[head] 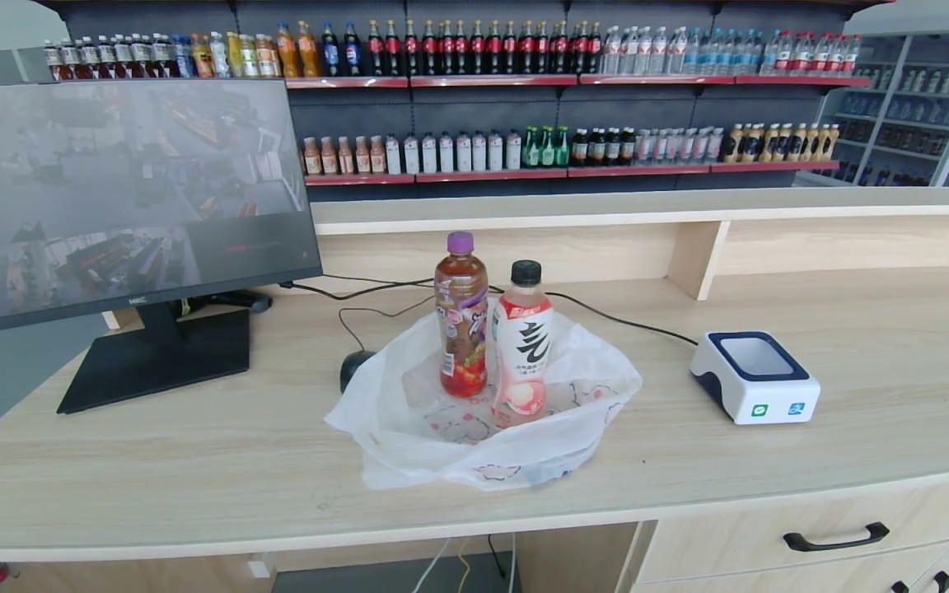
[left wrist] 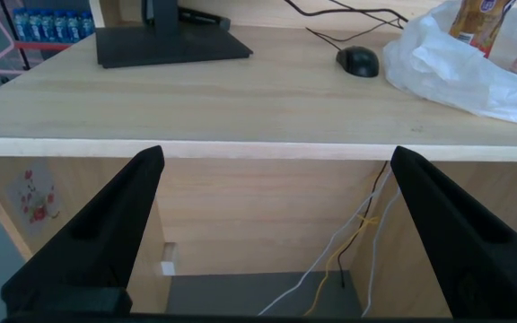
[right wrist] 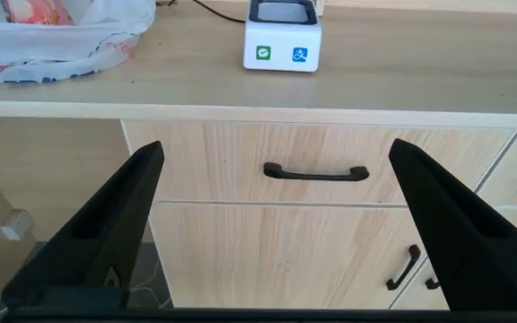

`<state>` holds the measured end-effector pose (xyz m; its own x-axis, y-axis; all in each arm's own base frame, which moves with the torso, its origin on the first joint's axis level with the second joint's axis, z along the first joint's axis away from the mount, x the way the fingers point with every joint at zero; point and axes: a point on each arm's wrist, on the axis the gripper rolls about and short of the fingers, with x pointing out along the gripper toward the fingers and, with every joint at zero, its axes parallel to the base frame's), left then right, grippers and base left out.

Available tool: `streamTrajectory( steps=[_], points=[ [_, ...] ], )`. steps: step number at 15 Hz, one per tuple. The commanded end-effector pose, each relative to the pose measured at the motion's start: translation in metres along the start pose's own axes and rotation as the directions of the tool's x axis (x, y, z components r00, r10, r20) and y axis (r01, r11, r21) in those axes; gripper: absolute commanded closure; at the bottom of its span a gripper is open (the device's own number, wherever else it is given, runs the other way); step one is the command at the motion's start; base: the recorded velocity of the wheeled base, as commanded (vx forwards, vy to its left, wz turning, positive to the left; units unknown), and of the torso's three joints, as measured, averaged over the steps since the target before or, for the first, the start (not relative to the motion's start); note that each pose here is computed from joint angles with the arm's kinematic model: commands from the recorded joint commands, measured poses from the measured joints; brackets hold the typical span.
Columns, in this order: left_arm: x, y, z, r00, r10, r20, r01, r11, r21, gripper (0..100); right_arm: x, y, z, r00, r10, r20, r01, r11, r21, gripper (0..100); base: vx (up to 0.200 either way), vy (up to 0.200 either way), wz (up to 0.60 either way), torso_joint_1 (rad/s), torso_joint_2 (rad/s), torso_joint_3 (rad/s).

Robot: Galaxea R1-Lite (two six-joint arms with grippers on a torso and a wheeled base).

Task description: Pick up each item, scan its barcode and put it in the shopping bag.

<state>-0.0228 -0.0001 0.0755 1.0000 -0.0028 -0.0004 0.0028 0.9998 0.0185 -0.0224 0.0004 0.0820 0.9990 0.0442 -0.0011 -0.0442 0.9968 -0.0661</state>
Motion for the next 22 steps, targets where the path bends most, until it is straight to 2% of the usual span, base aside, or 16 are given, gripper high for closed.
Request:
streamTrajectory(
  steps=[1,3,20,22],
  points=[
    [0.0000,0.0000,-0.0002,1.000,0.000,-0.001,0.000,1.000,0.000,0,-0.0019,0.0002,-0.0013,1.000,-0.009,0.020,0.009,1.000,0.003,0,0.000,0.000,0.00,0.000,0.00,0.000],
    [0.0000,0.0000,-0.0002,1.000,0.000,-0.001,0.000,1.000,-0.002,0,-0.0004,0.0006,-0.0065,1.000,-0.006,0.001,0.006,0.997,0.075,0,0.000,0.000,0.00,0.000,0.00,0.000],
    [0.0000,0.0001,-0.0002,1.000,0.003,-0.001,-0.003,1.000,-0.017,0,-0.0004,0.0006,-0.0065,1.000,-0.006,0.001,0.006,0.997,0.078,0,0.000,0.000,0.00,0.000,0.00,0.000],
    [0.0000,0.0001,-0.0002,1.000,0.003,-0.001,-0.003,1.000,-0.017,0,-0.0004,0.0006,-0.0065,1.000,-0.006,0.001,0.006,0.997,0.078,0,0.000,-0.200,0.00,0.007,0.00,0.000]
  ],
)
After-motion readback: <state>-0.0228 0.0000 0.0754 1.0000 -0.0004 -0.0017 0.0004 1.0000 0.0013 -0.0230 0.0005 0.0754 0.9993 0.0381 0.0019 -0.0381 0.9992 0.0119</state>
